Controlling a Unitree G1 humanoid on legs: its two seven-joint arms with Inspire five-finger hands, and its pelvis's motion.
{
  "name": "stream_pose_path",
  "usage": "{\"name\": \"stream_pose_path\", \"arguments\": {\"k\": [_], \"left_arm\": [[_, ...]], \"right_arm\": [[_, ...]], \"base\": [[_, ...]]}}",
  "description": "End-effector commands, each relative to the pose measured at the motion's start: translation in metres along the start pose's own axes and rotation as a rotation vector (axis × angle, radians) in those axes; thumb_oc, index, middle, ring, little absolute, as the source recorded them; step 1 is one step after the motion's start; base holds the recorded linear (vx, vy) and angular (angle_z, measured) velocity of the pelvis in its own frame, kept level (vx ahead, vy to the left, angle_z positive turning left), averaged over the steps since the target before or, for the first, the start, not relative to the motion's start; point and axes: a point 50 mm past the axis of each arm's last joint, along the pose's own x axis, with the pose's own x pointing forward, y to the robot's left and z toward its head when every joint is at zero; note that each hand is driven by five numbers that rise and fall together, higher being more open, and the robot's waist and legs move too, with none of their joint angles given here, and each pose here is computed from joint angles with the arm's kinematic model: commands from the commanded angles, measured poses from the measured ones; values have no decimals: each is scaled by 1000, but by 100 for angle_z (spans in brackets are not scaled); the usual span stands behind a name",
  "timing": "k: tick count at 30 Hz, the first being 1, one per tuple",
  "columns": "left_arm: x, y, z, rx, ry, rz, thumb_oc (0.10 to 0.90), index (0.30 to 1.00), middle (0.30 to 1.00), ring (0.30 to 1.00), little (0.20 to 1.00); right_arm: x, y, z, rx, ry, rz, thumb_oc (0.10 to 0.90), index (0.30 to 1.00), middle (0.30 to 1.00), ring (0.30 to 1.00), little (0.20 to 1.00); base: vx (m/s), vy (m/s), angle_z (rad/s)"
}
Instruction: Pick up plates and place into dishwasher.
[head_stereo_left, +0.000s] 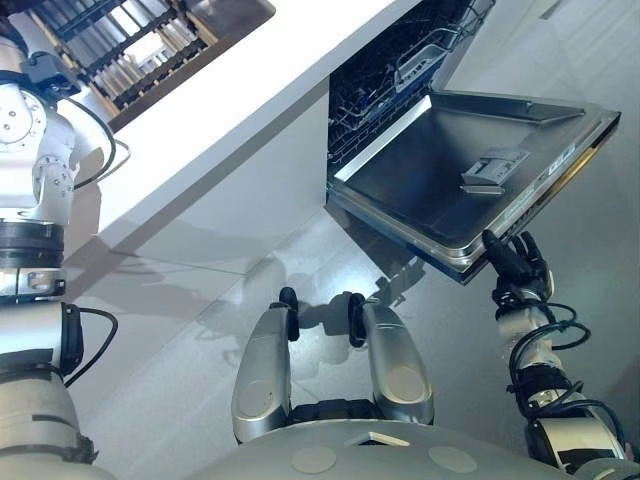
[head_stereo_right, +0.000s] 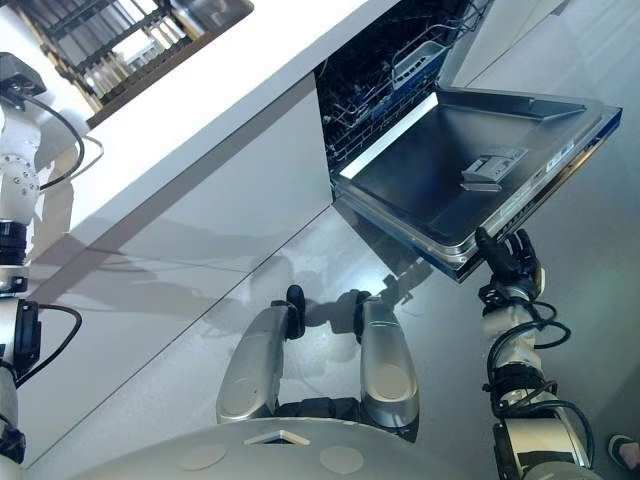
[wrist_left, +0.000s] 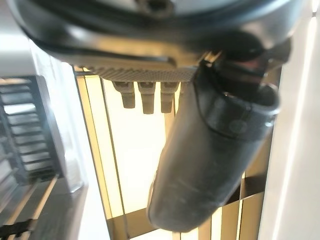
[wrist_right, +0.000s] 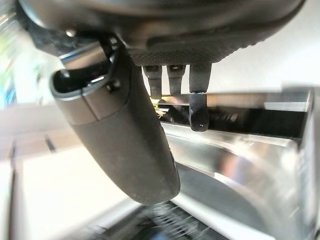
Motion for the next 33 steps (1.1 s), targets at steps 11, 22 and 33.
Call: {"name": "stream_pose_path", "arguments": {"k": [11,22,33], "left_arm": [[-4,58,14,38,-97,75,800,900,900,900,900],[3,49,22,63,-84,14,800,900,900,900,900],[22,23,54,30,-207,-45,800,900,900,900,900]], "right_arm": [[8,-6,40,-7,-238,-197,800,900,900,900,900],[13,-64,5,-140,-21,-473,800,900,900,900,900],[25,-42,-15,324,191,-153,800,900,900,900,900]], "base": [[72,37,-25],[27,-84,-2],[-85,-109,5]]}}
